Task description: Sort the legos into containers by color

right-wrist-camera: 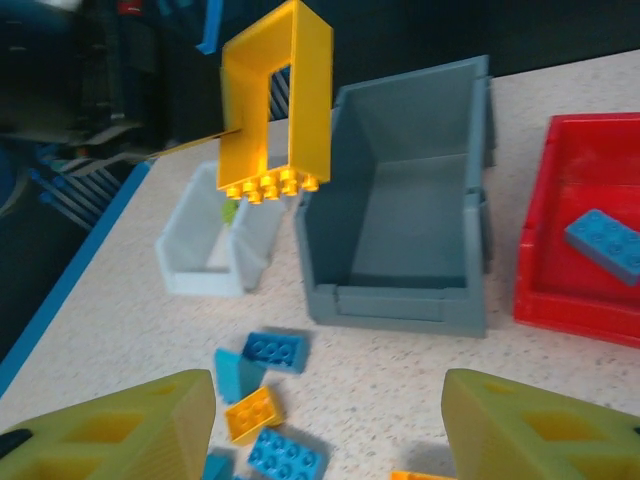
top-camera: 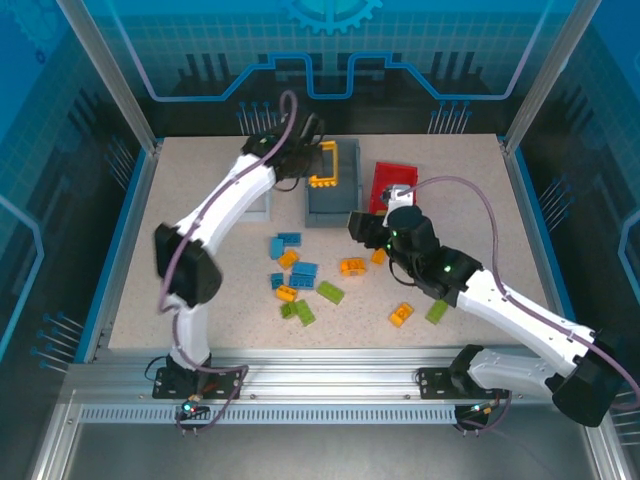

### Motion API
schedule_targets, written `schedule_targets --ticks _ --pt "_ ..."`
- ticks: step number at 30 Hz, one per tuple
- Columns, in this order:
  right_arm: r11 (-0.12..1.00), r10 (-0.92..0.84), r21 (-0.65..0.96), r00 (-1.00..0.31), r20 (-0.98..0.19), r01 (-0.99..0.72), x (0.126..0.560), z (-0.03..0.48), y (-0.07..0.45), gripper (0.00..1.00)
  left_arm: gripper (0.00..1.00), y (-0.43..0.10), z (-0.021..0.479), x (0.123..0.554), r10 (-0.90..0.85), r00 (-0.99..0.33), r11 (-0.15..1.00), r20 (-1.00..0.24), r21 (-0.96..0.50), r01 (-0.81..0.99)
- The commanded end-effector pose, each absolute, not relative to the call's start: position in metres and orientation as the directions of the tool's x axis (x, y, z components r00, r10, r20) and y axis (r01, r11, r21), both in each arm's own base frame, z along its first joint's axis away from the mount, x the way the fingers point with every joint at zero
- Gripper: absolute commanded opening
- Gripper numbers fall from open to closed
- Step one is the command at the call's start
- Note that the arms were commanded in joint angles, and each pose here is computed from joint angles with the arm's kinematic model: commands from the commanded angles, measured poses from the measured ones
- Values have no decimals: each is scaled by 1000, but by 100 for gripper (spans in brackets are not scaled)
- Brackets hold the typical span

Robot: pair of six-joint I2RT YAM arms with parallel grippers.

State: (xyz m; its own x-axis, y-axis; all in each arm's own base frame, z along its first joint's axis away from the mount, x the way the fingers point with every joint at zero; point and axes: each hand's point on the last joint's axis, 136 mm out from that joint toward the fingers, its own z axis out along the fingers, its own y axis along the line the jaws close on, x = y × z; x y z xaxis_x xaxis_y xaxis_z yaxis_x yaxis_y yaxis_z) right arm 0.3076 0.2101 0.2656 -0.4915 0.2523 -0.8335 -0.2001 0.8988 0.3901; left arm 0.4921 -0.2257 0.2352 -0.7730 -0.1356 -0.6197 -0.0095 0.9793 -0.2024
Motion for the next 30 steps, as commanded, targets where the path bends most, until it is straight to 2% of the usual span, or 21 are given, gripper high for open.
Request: schedule_targets --ticks 1,8,16,17,18,21,30 --pt "899 303 410 -463 -833 -150 324 279 198 62 0 -229 204 515 -83 -816 993 -572 -118 -18" --pt "911 293 388 -437 -850 -143 343 285 195 62 0 -237 139 557 -109 -830 992 -546 -117 -53" --pt "912 284 385 -462 -840 -139 344 276 196 63 0 -254 110 558 -120 -856 980 -504 -198 -21" --pt "912 284 387 -471 -835 -137 344 274 196 63 8 -255 109 556 -125 -861 978 -493 -205 -25" --pt "913 283 387 -479 -831 -132 343 271 196 64 15 -256 110 553 -127 -865 977 -486 -211 -26" --pt "914 280 385 -490 -825 -126 341 267 194 65 24 -254 125 548 -148 -859 972 -490 -233 -35" --pt "924 249 357 -488 -837 -141 327 277 185 65 25 -247 210 526 -200 -804 952 -560 -305 -25"
